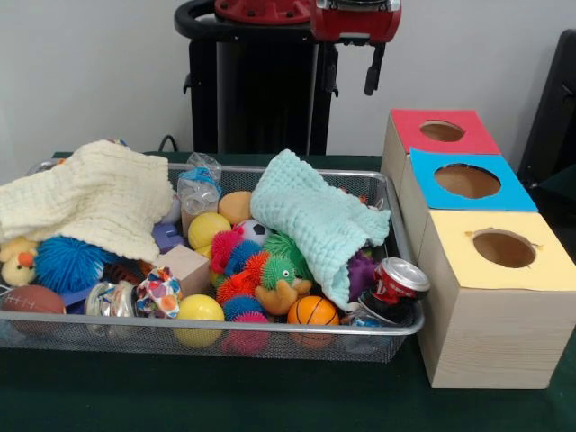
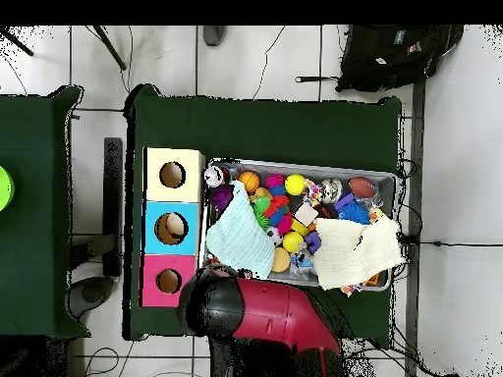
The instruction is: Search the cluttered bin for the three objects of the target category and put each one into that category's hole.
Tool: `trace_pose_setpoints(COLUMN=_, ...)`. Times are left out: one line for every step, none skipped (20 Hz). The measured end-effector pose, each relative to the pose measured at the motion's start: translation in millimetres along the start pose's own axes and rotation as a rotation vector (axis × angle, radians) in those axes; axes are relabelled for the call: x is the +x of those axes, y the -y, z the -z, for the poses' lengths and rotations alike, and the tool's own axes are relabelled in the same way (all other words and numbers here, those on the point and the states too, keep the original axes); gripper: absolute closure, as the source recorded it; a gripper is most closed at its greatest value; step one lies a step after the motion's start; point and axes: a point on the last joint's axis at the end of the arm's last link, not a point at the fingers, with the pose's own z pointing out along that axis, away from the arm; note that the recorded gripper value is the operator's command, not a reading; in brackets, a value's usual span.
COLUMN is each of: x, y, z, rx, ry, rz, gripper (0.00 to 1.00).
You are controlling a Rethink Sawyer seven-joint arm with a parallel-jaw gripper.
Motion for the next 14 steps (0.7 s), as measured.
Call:
trace_pose_setpoints(x=0.0, y=0.0, z=0.0, rx=0.000, ry=0.000, rz=0.000, gripper=0.00)
trace_pose_setpoints(x=0.8, y=0.2, z=0.0, rx=0.003, ry=-0.001, rz=0.005, gripper=0.00)
trace_pose_setpoints(x=1.7, y=0.2, z=-0.1, rx=0.006, ry=-0.003, rz=0.010, gripper=0.00)
trace_pose_setpoints(x=2.5, y=0.0, z=-0.1, rx=0.009, ry=-0.004, rz=0.016, gripper=0.00)
trace_pose_setpoints(x=3.5, y=-0.2, z=0.0, rx=0.012, ry=-0.005, rz=0.021, gripper=0.00)
trace_pose_setpoints(x=4.9, y=-0.9, z=0.3, rx=0.016, ry=-0.008, rz=0.030, gripper=0.00)
trace_pose_setpoints(x=6.1, y=-1.6, z=0.5, rx=0.019, ry=-0.010, rz=0.038, gripper=0.00)
trace_pose_setpoints(x=6.8, y=-1.8, z=0.7, rx=0.021, ry=-0.012, rz=0.041, gripper=0.00)
trace_pose_setpoints(x=7.7, y=-2.1, z=1.0, rx=0.023, ry=-0.014, rz=0.046, gripper=0.00)
trace_pose_setpoints(x=10.1, y=-1.5, z=1.5, rx=0.029, ry=-0.022, rz=0.056, gripper=0.00)
trace_pose_setpoints(x=10.7, y=-1.2, z=1.6, rx=0.030, ry=-0.024, rz=0.058, gripper=0.00)
trace_pose_setpoints(x=11.4, y=-0.9, z=1.6, rx=0.032, ry=-0.027, rz=0.060, gripper=0.00)
trace_pose_setpoints(x=12.3, y=0.3, z=1.6, rx=0.034, ry=-0.031, rz=0.062, gripper=0.00)
trace_pose_setpoints(x=12.8, y=1.4, z=1.5, rx=0.034, ry=-0.034, rz=0.062, gripper=0.00)
